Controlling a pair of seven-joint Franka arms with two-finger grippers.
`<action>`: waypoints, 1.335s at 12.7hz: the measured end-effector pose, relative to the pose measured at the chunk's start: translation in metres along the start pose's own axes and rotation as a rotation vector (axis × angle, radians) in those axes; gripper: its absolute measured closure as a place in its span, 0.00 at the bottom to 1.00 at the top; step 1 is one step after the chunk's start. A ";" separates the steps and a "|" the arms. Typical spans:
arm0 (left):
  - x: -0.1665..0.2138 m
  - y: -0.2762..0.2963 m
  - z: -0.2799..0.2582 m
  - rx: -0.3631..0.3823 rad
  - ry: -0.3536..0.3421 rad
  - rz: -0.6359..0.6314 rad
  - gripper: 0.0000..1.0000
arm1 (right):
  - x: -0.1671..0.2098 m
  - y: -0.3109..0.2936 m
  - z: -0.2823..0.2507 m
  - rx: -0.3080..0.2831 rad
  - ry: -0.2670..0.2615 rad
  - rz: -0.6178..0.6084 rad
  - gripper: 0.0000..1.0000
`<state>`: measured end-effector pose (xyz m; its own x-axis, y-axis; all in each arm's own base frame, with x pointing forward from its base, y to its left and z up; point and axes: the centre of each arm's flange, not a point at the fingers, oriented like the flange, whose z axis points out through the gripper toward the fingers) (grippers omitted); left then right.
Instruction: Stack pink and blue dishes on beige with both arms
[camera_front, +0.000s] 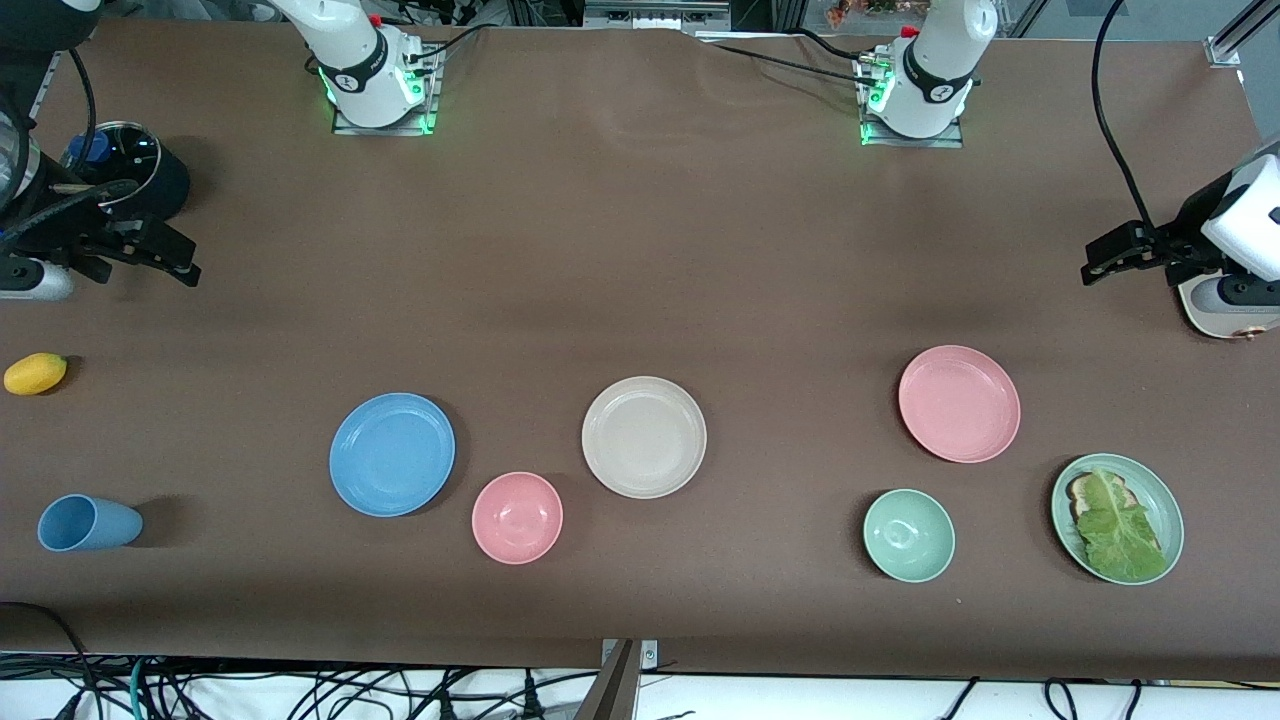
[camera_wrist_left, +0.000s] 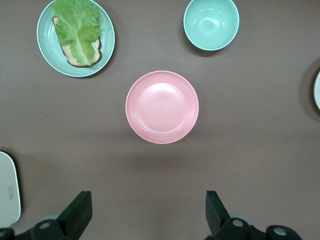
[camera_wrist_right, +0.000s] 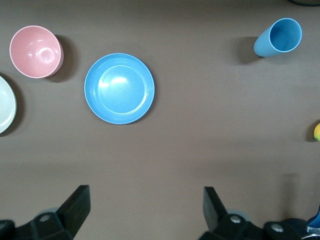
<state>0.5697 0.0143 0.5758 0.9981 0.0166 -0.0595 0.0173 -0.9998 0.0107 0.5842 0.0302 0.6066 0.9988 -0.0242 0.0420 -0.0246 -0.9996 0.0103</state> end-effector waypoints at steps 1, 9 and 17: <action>0.000 0.000 0.000 0.000 0.000 0.000 0.00 | 0.000 0.000 0.000 0.000 0.000 0.000 0.00; 0.002 0.000 0.004 0.000 -0.007 0.000 0.00 | 0.000 0.000 0.000 0.000 0.000 0.000 0.00; 0.046 -0.031 0.116 -0.014 -0.183 -0.043 0.00 | 0.000 0.000 0.000 -0.001 0.000 0.000 0.00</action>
<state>0.6081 0.0442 0.4567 0.9689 0.0561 -0.2410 0.0623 -0.9979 0.0179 0.5844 0.0300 0.6063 0.9988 -0.0245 0.0415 -0.0250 -0.9996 0.0110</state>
